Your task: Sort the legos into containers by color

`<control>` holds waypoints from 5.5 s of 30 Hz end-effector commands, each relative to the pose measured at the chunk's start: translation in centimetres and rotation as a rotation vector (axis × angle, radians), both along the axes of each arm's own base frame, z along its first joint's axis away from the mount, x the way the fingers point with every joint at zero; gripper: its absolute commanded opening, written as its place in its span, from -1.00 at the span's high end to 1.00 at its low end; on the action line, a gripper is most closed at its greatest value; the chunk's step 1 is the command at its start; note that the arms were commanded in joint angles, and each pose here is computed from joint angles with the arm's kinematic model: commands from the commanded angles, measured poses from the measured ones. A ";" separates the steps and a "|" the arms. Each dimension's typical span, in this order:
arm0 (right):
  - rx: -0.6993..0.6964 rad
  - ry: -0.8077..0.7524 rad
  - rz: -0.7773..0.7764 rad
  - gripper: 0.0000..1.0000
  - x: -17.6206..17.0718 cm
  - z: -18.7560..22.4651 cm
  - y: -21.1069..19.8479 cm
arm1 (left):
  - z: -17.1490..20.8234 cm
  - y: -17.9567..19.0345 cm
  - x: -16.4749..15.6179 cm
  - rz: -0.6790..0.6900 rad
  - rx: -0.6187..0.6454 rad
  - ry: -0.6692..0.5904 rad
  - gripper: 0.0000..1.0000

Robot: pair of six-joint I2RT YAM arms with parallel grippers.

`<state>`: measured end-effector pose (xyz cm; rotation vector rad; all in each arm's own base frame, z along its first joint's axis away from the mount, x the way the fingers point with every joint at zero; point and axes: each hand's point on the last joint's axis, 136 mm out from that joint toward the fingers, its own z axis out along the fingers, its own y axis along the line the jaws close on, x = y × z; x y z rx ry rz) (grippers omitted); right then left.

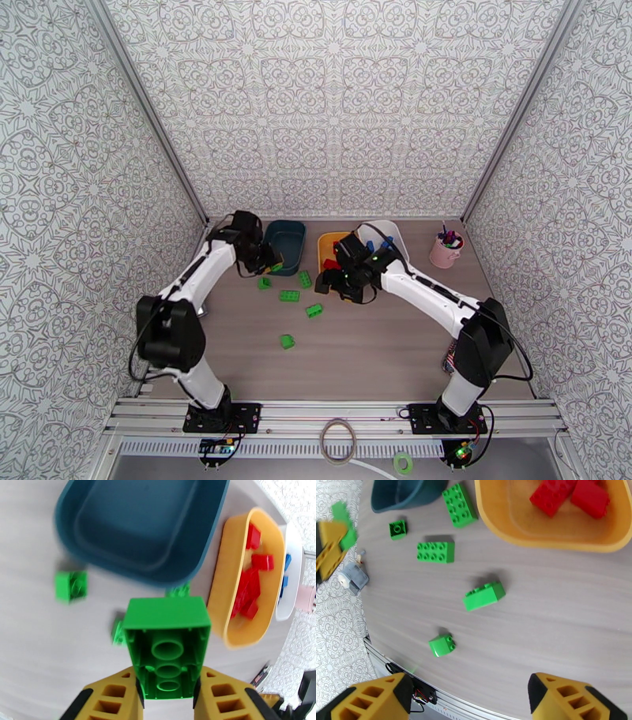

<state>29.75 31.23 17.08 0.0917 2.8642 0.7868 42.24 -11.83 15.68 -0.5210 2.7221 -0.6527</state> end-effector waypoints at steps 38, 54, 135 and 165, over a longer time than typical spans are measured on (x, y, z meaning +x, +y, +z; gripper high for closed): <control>-0.133 0.074 -0.013 -0.72 -3.4 -3.4 -6.0 | -1.6 -4.1 -7.6 -0.193 0.241 0.023 -0.60; -0.136 0.098 -0.094 -0.76 -9.2 -4.0 -10.6 | -8.1 -11.2 -11.8 -0.452 0.306 0.083 -0.64; -0.032 -0.085 -0.032 -0.84 3.5 1.0 1.4 | -0.4 -3.6 -1.6 -0.234 0.180 -0.102 0.47; -0.003 -0.004 -0.042 -0.79 5.8 -1.1 -0.3 | -1.3 0.6 4.3 -0.183 0.367 -0.086 -0.64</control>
